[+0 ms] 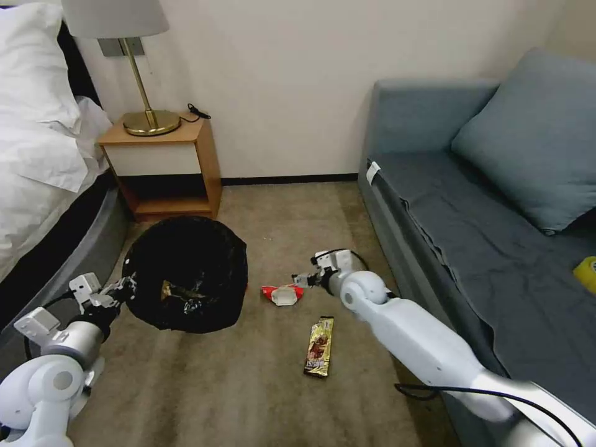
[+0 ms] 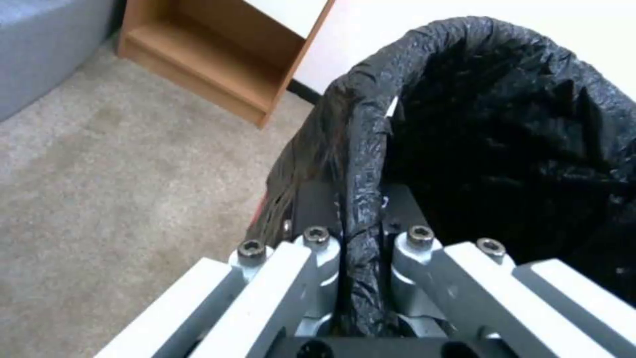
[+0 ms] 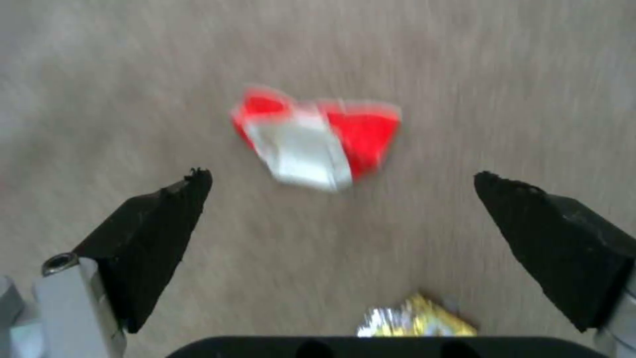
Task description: Pick up the trash bin, then pick up the garbage on the floor and place it into the trash bin.
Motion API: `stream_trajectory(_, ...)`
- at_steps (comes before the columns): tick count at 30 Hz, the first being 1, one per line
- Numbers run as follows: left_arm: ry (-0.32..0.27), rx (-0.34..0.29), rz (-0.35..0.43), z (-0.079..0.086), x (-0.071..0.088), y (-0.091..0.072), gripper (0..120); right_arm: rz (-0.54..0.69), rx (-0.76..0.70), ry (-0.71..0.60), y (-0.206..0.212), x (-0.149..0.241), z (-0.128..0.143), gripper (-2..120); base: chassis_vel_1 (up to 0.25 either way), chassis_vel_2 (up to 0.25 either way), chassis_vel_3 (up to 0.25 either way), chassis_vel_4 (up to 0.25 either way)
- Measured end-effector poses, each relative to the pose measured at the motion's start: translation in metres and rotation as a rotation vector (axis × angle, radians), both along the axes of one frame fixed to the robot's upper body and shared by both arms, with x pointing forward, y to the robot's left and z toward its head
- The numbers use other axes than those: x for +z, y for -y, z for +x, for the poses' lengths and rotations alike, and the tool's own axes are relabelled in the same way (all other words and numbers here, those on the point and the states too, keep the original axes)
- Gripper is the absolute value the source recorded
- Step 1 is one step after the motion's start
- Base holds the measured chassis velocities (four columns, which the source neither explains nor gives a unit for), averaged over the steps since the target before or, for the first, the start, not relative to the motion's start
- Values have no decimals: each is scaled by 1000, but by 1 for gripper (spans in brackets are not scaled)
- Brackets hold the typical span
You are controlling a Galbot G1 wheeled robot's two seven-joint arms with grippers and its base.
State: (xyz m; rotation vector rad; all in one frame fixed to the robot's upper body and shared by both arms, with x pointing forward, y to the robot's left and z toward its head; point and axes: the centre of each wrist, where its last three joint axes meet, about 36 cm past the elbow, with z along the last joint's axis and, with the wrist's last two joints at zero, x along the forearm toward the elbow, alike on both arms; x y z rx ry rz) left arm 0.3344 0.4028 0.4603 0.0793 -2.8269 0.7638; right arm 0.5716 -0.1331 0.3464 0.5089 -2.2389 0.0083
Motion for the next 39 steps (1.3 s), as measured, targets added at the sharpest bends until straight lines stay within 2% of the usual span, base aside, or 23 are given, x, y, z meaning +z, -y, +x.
stream_trajectory(4, -6, 6, 5, -7, -1, -11, 5, -40, -36, -76, 34, -24, 5, 100, 0, 0, 0, 0)
stream_trajectory(10, -14, 17, 10, -10, -3, -19, 5, -42, -80, -120, 77, -32, 3, 100, 0, 0, 0, 0)
stream_trajectory(13, -15, 17, 8, -10, -4, -21, 5, 15, -90, -168, 109, -31, -1, 100, 0, 0, 0, 0)
stream_trajectory(18, -18, 19, 4, -12, -5, -20, 5, 104, -60, -197, 136, -44, -9, 100, 0, 0, 0, 0)
stream_trajectory(28, -25, 27, 1, -12, -10, -20, 5, 175, -8, -218, 136, -72, -30, 100, 0, 0, 0, 0)
stream_trajectory(39, -37, 27, 3, -5, -18, -21, 5, 155, 19, -219, 91, -102, -27, 100, 0, 0, 0, 0)
